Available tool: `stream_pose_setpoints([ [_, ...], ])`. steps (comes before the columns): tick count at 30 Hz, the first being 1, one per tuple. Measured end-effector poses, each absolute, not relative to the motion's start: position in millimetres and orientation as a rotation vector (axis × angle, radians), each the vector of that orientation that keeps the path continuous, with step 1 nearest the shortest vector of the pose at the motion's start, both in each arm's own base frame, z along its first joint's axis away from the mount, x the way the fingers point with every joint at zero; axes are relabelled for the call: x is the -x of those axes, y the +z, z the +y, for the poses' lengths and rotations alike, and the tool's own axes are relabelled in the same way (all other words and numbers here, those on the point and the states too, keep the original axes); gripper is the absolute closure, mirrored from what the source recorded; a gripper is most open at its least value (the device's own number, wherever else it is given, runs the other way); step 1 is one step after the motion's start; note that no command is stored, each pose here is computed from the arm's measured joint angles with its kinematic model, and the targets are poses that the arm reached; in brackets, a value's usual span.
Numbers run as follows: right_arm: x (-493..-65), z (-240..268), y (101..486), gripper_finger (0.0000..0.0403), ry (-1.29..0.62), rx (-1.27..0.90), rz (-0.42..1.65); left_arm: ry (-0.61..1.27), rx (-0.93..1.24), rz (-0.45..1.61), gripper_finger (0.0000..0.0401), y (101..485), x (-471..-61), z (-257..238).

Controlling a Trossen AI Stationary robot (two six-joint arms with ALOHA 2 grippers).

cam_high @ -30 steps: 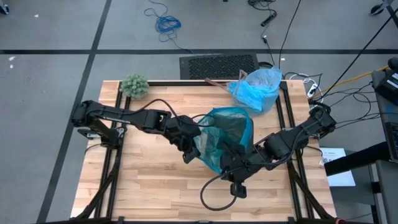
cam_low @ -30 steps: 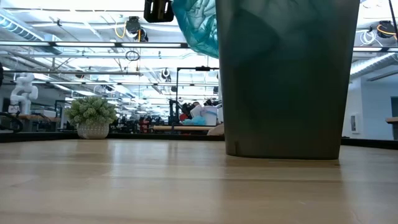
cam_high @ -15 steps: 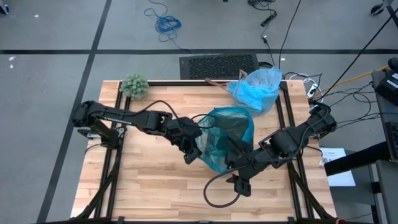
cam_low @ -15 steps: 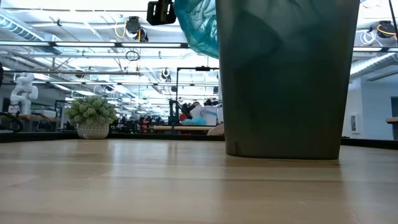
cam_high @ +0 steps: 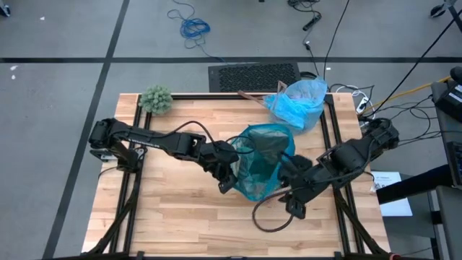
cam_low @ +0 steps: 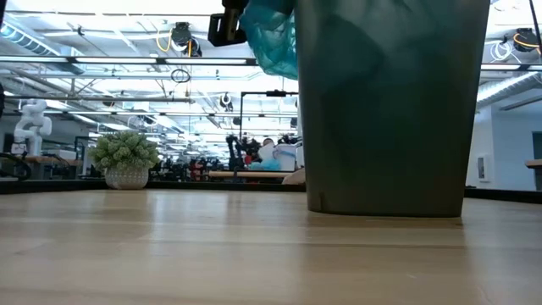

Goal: Place trash/remove bag and relplace
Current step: Insert the bottom blue trash bag into the trash bin

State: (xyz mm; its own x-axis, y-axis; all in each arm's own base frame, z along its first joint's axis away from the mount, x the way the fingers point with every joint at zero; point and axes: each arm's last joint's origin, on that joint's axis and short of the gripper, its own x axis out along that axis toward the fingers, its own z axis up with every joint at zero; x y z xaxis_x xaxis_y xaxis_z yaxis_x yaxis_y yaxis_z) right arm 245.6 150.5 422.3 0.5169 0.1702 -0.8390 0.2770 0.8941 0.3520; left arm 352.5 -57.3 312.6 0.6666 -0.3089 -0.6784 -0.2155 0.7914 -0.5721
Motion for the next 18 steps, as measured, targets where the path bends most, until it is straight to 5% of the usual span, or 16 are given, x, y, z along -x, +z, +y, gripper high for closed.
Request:
stream_pose_setpoints([
  [8, -214.3, 130.4, 425.8, 0.0186, -0.174, -0.42, 1.171, -0.041, 0.677, 0.851, 0.0401, 312.7, -352.6, -57.0],
  [18, -226.0, 106.0, 426.9, 0.0186, -0.076, -0.143, 1.144, -0.027, 0.672, 0.847, 0.0401, 312.6, -352.6, -56.5],
])
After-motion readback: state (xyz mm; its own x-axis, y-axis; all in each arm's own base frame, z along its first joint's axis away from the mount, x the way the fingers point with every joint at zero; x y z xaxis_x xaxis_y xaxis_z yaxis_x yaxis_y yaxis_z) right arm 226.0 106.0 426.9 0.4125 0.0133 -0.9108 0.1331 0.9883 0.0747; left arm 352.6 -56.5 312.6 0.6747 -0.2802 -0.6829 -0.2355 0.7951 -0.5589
